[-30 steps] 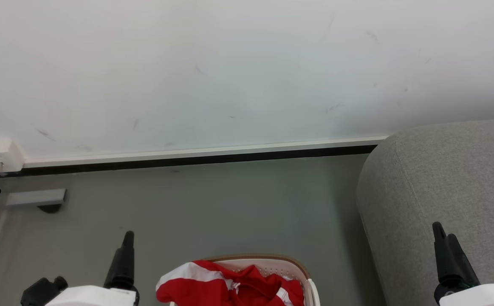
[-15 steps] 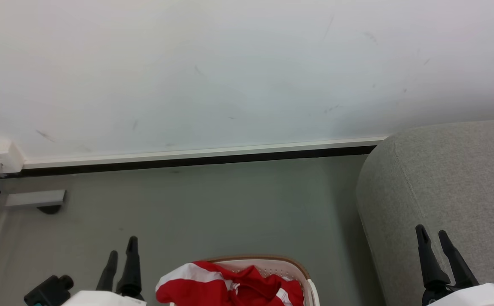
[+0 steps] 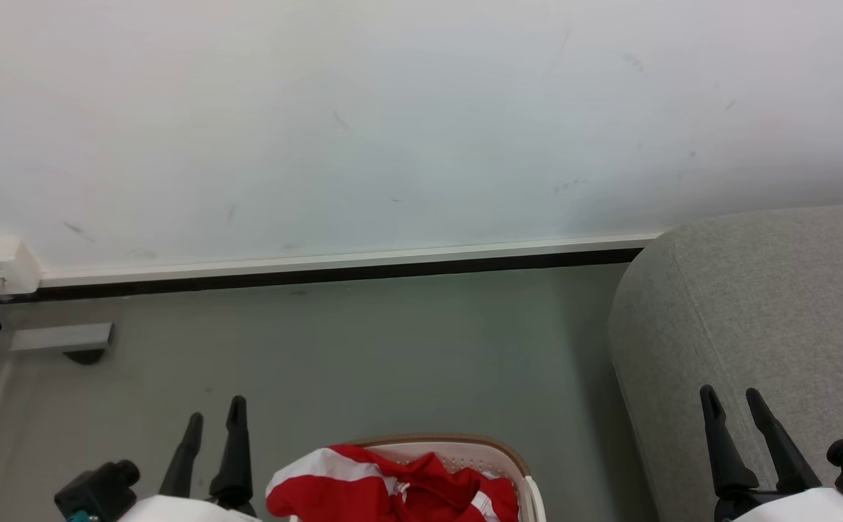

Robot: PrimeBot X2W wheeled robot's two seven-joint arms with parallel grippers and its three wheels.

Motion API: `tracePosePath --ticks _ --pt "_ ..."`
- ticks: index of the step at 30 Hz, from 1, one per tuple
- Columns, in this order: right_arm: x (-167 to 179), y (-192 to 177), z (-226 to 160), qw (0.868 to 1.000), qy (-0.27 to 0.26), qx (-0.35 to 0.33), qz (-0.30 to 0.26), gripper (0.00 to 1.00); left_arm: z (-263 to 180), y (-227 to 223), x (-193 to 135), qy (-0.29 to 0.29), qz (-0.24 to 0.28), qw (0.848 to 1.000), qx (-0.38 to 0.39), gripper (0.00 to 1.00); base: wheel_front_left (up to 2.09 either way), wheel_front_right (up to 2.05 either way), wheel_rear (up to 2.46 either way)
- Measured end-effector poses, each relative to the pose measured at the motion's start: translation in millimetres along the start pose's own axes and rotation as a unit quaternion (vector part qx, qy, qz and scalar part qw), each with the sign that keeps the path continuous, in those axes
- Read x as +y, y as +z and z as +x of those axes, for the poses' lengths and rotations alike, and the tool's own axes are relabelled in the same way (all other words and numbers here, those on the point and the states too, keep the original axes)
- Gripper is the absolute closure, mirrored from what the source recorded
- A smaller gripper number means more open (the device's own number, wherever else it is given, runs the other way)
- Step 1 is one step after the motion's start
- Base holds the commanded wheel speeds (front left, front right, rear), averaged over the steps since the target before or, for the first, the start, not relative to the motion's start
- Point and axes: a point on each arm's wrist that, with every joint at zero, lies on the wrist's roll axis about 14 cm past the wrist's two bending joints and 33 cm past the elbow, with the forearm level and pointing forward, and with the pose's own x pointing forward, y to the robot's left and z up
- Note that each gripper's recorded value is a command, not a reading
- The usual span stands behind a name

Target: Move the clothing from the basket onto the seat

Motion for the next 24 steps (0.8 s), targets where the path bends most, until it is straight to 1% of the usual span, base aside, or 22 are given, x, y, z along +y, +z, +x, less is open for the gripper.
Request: tracePosePath --ticks 7,24 --pt "0.2 3.0 -1.2 0.999 0.002 -0.008 -0.031 0.0 0.4 0.5 -7.2 -0.016 0.039 0.999 -0.006 0.0 0.0 0.0 0.0" --pt "3.0 5.5 -5.4 0.997 0.008 -0.022 -0.077 0.0 -0.5 5.3 -16.5 -0.038 0.117 0.992 -0.026 0.0 0.0 0.0 0.0"
